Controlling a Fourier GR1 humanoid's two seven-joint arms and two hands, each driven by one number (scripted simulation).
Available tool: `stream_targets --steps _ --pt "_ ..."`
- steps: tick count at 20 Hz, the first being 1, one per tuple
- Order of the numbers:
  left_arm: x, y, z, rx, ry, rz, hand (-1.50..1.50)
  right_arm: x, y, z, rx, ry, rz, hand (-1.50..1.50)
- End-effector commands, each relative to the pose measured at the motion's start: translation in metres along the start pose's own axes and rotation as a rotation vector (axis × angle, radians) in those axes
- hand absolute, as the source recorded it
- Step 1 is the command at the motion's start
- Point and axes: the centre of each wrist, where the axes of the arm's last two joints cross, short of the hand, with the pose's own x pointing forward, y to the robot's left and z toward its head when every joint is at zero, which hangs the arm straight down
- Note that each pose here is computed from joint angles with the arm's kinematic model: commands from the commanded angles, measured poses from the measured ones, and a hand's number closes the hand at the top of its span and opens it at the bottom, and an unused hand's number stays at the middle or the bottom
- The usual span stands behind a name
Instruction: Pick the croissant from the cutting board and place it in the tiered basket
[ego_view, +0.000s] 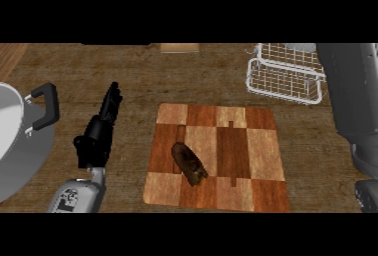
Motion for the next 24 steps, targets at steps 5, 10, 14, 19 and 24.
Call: stream_targets --steps 5,10,14,19,24 --pt "0.005 0.009 0.01 -0.024 -0.009 -0.009 0.0 -0.021 0.015 -0.026 0.066 0.111 -0.314 -1.5" --pt "0.003 -0.009 0.003 0.014 0.008 -0.013 0.0 -0.036 0.016 -0.026 0.008 0.116 -0.521 -1.5" --pt "0.01 0.007 0.008 0.006 -0.002 -0.015 0.0 -0.059 -0.002 -0.029 -0.139 0.207 -0.663 -1.5" --pt "0.007 0.008 0.008 0.045 0.02 -0.013 0.0 -0.122 -0.03 -0.029 -0.196 0.346 -0.726 -1.5" --pt "0.006 0.008 0.016 0.044 0.026 -0.002 0.0 -0.181 -0.026 0.011 -0.212 0.376 -0.855 -1.5"
